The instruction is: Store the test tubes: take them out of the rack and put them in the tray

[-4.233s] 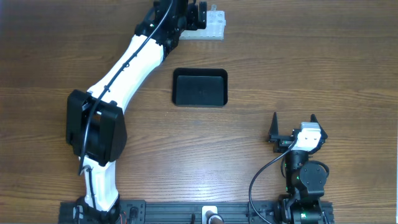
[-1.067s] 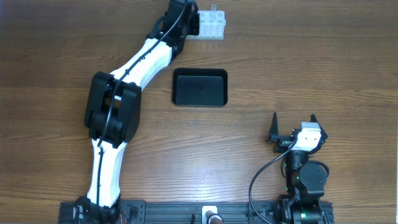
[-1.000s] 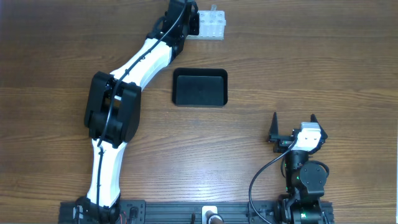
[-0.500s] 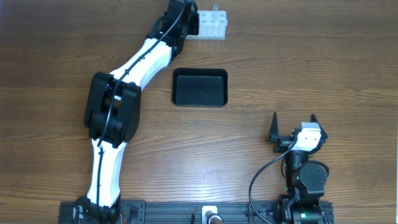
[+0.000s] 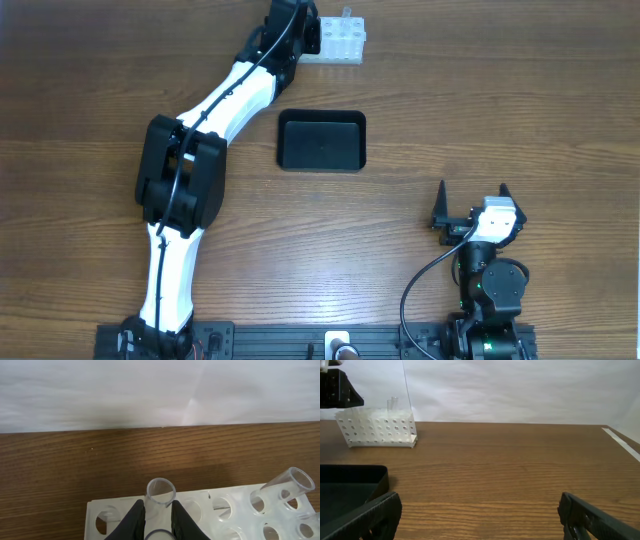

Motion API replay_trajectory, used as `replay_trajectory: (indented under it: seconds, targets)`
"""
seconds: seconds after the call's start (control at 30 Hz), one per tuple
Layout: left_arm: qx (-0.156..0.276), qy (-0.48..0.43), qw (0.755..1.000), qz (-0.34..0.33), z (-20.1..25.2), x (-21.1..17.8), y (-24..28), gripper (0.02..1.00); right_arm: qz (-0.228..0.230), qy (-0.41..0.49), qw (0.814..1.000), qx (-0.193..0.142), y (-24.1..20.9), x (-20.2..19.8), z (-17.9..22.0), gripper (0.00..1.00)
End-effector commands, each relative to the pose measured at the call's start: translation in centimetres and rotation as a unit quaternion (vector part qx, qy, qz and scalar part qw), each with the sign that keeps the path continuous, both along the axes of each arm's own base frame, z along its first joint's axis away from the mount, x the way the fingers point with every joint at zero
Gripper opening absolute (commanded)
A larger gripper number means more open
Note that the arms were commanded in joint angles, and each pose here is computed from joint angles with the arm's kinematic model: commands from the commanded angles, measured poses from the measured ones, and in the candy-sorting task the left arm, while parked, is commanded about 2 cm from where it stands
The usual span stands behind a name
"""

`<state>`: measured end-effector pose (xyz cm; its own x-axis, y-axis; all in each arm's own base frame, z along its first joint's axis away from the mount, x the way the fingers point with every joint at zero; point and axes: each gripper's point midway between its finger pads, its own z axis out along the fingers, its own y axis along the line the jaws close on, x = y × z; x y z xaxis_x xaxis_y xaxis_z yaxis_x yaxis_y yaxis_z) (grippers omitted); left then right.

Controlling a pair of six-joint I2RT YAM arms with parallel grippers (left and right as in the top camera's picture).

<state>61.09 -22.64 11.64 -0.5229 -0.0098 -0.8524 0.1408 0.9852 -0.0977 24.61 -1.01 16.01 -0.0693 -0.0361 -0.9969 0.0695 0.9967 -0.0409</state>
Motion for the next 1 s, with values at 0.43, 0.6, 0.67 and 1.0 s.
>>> replay_trajectory:
  seconds: [0.43,0.6,0.67,1.0]
  targets:
    - [-0.012,-0.056,0.998,0.012,8.9,-0.6,1.0,0.163,0.000,0.001,1.000,-0.002,-0.1,0.0,-0.2,0.991]
    - [-0.015,-0.062,0.998,0.010,10.9,-1.5,1.0,0.154,0.000,0.001,1.000,-0.002,-0.1,0.0,-0.2,0.993]
    - [-0.016,-0.064,0.998,0.009,12.0,-2.0,1.1,0.154,0.000,0.001,1.000,-0.002,-0.1,0.0,-0.2,0.993]
    - [-0.001,-0.018,1.000,-0.007,16.0,-7.5,1.3,0.159,0.000,0.001,1.000,-0.002,-0.1,0.0,-0.2,0.993]
